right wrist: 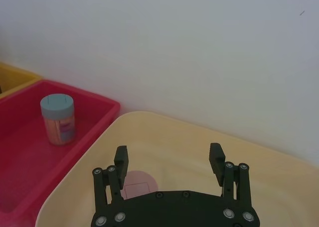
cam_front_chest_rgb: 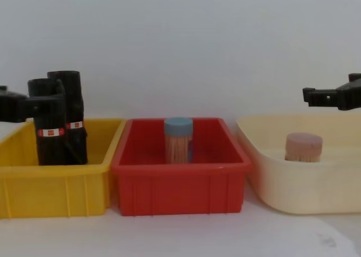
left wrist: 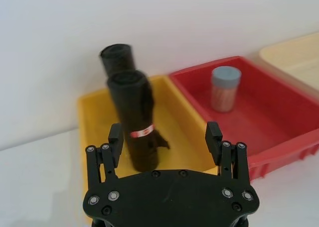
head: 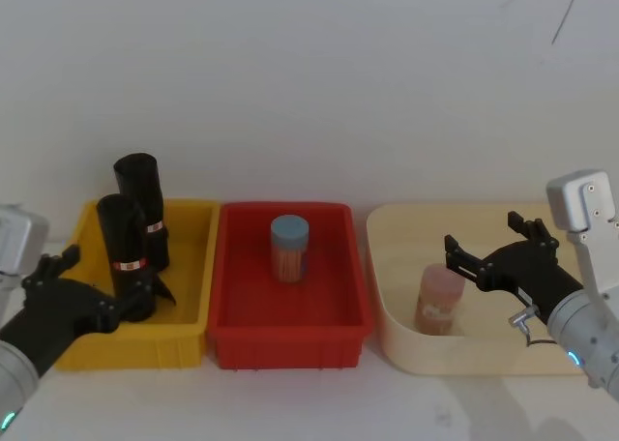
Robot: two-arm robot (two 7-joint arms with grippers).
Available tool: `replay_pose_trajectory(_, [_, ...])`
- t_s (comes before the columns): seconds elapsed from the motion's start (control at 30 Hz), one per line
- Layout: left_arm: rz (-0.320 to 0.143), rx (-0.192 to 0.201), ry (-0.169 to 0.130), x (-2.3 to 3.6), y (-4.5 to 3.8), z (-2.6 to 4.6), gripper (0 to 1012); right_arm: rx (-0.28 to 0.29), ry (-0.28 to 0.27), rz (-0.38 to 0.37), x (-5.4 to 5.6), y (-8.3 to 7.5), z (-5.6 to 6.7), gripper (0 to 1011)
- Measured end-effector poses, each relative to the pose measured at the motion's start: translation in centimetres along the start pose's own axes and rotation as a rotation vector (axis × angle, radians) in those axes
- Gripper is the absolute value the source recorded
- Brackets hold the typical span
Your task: Pick up the garbage bag with the one hand and transfer it to the other hand.
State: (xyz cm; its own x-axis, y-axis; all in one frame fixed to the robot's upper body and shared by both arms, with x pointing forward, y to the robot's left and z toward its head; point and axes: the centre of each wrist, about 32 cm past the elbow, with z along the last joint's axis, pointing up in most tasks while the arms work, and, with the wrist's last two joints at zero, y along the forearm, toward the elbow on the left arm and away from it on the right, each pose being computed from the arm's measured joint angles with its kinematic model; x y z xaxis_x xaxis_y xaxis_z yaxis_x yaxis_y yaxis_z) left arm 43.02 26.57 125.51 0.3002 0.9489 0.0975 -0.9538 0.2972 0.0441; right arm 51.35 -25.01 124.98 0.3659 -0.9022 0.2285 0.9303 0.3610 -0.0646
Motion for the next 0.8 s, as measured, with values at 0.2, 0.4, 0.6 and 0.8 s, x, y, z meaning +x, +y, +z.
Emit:
replay_pose_trajectory(0.2, [0.054, 0.009, -0.005, 0.67, 0.22, -0.31, 1001, 0.0, 0.0, 0.0, 0.0, 0.0, 0.0, 1000])
replay_pose_trajectory(0.4, [0.104, 0.022, 0.001, 1.74, -0.04, -0.89, 1001, 0.0, 0.0, 0.0, 0.0, 0.0, 0.0, 1000])
replay_pose_trajectory(0.6, [0.13, 0.034, 0.012, 2.89, -0.79, -1.55, 1001, 0.0, 0.0, 0.0, 0.0, 0.0, 0.0, 1000])
replay_pose_trajectory(0.8, [0.125, 0.043, 0.022, 3.79, -1.64, -2.01, 1001, 0.0, 0.0, 0.0, 0.0, 0.0, 0.0, 1000])
